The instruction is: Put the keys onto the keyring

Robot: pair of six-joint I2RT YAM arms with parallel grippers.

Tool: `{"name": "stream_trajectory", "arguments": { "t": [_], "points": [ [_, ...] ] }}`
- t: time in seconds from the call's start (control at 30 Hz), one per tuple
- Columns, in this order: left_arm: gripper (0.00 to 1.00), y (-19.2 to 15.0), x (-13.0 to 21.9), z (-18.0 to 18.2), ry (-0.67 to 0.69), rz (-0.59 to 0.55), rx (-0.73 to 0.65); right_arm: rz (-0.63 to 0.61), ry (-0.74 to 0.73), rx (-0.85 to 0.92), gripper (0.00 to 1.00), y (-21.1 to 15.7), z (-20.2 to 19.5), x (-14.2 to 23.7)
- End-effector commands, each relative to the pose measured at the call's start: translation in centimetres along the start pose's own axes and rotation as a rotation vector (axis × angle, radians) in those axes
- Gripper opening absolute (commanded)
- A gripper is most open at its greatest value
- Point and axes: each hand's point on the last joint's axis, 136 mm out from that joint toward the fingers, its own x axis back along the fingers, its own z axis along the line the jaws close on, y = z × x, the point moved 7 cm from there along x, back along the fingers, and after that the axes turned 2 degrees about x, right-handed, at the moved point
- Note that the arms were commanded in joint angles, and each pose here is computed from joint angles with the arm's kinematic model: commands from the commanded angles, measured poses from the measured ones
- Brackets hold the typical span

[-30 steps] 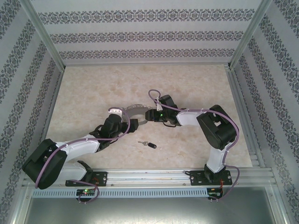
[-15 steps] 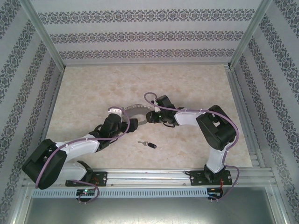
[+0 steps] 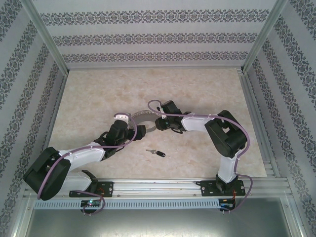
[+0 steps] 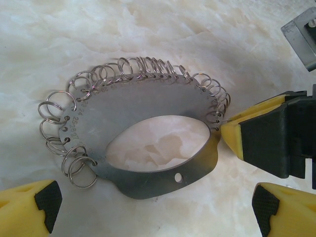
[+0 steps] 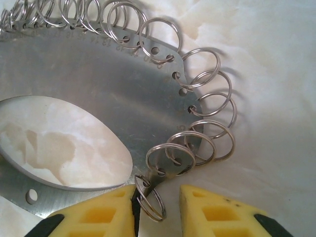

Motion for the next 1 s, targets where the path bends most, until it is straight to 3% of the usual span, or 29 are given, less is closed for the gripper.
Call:
{"name": "stream_trajectory", "arguments": {
  "t": [0.0, 0.17, 0.97],
  "points": [
    [1.0, 1.6, 0.2, -0.6, -0.033, -0.055, 0.026, 0.008, -0.025, 0.032, 0.29, 0.1, 0.1, -0.2],
    [1.0, 1.5, 0.0, -0.5, -0.033, -0.051, 0.03, 0.002, -0.018, 0.038, 0.24, 0.2, 0.2, 0.0],
    [1.0, 1.5, -0.3, -0.7, -0.045, -0.042, 0.041, -0.023, 0.007, 0.05, 0.23, 1.1, 1.0, 0.2]
  ]
}}
